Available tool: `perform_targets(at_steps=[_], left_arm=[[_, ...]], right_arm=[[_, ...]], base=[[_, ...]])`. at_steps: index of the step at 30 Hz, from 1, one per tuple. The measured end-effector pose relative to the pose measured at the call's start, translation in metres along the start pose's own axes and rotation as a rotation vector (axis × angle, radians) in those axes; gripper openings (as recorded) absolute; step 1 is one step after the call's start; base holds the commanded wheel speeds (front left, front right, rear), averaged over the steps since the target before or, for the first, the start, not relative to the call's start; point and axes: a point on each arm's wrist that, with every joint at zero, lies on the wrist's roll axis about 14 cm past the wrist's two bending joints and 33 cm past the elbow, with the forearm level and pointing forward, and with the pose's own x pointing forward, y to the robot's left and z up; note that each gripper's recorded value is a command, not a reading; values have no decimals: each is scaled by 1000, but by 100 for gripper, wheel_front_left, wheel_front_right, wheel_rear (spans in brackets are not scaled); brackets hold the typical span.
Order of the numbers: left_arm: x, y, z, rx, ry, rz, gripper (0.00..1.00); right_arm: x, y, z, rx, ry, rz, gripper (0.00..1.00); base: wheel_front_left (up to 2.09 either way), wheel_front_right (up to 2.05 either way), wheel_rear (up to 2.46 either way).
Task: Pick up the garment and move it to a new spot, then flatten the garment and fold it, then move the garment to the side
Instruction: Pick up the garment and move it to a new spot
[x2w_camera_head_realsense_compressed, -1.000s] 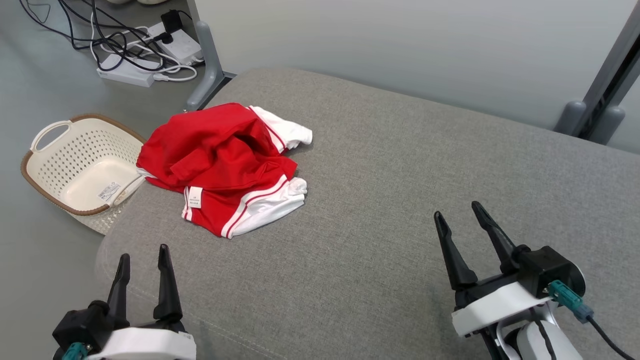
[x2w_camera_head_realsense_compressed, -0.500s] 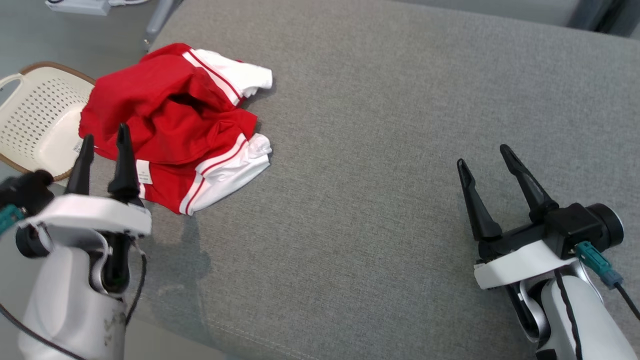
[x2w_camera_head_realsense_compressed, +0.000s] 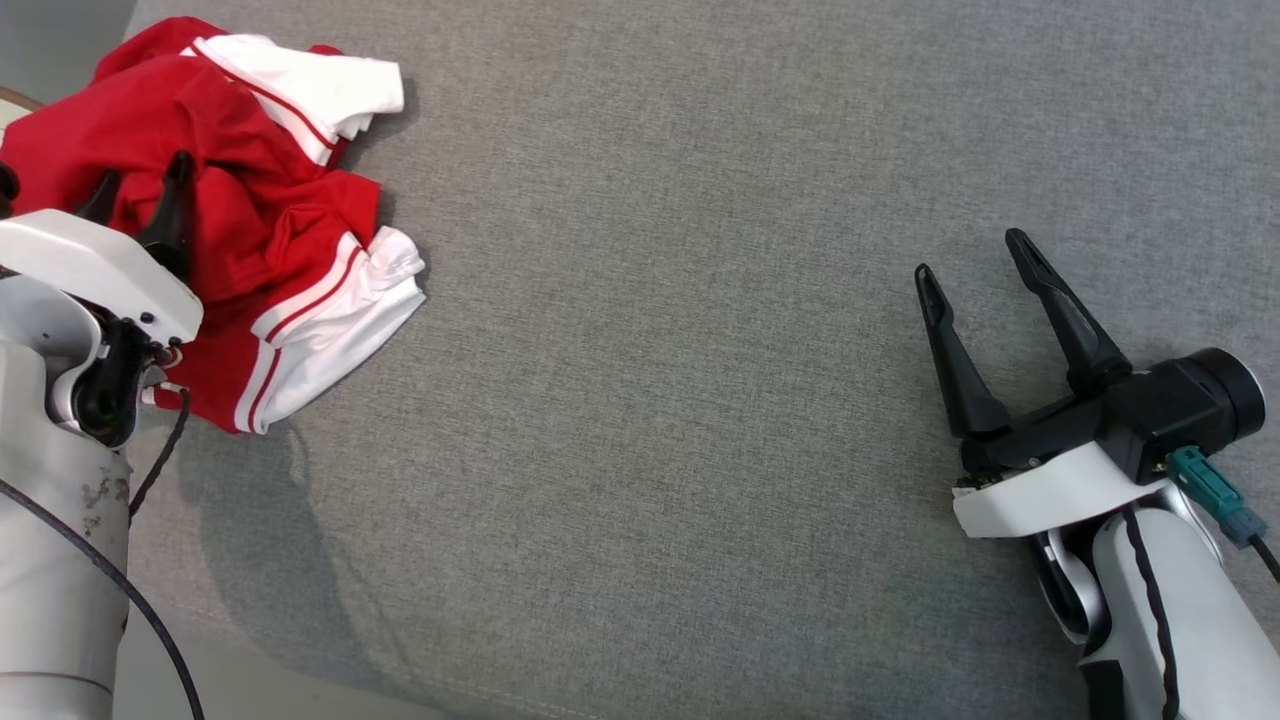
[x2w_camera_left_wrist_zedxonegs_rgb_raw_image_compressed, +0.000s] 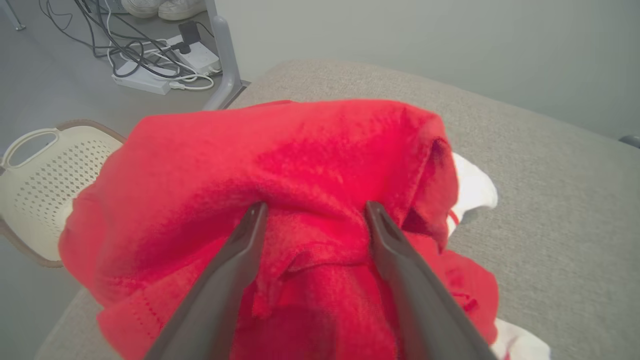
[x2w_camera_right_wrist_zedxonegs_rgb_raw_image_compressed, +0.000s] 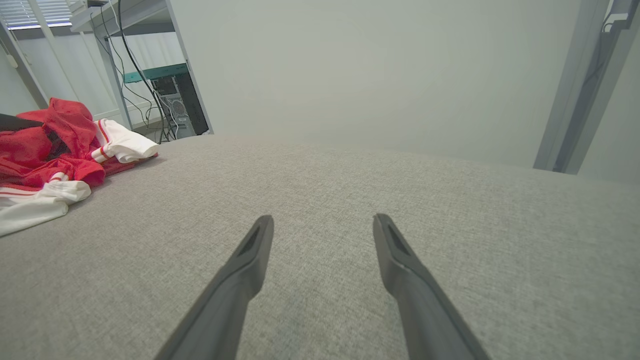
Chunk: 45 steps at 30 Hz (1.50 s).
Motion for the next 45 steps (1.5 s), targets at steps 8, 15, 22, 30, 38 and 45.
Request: perform_targets(at_steps=[8,15,22,30,38,45], left_arm=[[15,0,-20,31,116,18,100],[15,1,-21,-9,135,26,0],[5,5,11,-31,-2,20,0],[-27,6,93,-54,-317,-13,0],[-91,-21,188,-73,-684,-139,0],[-137,-61,228,-89,-843,-281,0]], right_arm=[[-6,-10,-4,-1,8,-29,100],[-6,-11,-1,-9,5,-32,100],[-9,-4,11,-33,-5,-23,100],[-14,16,39,-48,-46,0,100],[-26,34,76,-58,-112,0,100],[-40,31,100,-80,-155,-38,100]], base=[[0,0,0],[0,0,0],[0,0,0],[0,0,0],[0,0,0],[0,0,0]])
